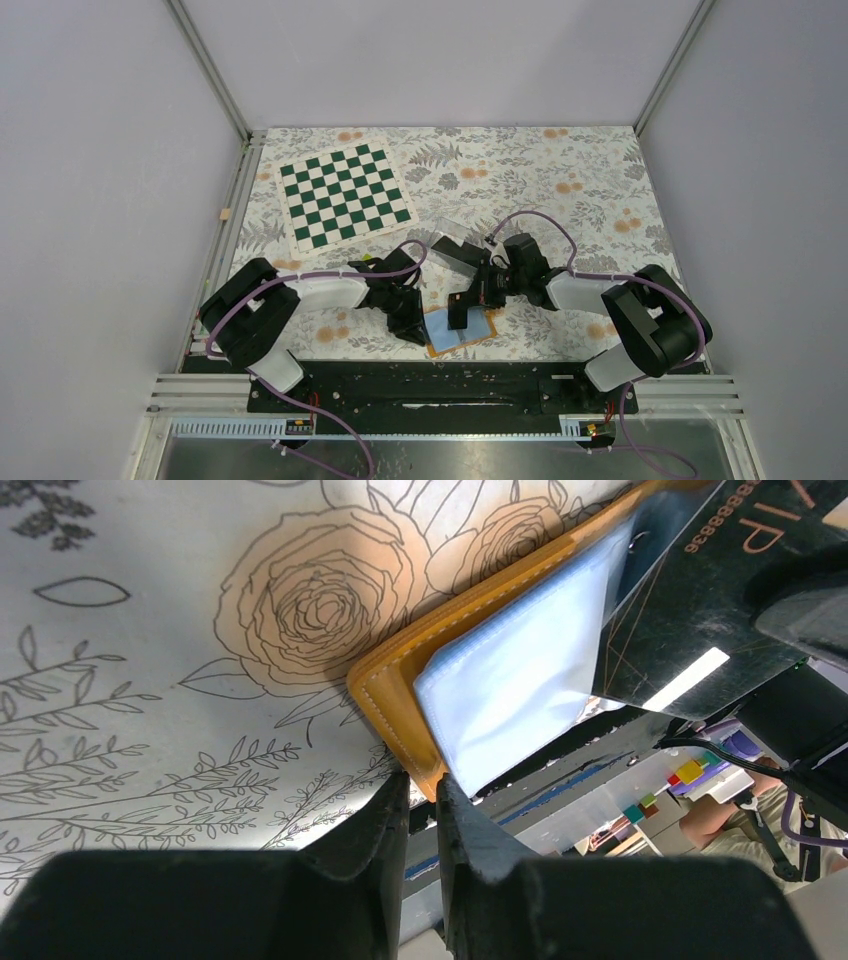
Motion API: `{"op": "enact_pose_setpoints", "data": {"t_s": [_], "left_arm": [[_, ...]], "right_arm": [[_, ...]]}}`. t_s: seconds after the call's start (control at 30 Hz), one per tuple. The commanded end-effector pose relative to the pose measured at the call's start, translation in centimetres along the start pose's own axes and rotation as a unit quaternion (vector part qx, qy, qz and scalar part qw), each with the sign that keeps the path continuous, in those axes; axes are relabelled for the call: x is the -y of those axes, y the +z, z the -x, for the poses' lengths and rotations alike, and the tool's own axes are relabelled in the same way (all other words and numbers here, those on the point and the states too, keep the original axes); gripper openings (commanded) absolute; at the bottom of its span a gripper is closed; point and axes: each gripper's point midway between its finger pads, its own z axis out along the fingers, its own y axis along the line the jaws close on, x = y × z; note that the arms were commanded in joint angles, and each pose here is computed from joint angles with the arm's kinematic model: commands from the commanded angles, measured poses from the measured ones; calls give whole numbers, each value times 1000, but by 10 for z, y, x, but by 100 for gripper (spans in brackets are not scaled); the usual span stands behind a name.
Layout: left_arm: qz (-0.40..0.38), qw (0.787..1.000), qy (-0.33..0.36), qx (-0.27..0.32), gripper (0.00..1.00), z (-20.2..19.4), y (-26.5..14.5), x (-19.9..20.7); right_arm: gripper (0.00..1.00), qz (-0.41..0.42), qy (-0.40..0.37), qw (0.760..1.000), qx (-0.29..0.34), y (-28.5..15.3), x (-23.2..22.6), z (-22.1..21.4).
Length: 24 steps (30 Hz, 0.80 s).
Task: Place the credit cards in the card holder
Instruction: Insert the credit card into the card holder.
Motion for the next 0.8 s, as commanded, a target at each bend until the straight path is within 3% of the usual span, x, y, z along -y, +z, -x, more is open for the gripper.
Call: {"op": "enact_pose_setpoints", "data": {"t_s": [0.0, 0.77], "left_arm": [[31, 999, 2, 10, 17, 4, 8, -14], [51, 998, 16, 13, 16, 16, 9, -9]], "right_arm": [[0, -51, 58, 995, -67, -2, 30, -40], [0, -119, 104, 972, -175, -14, 60, -86]]}}
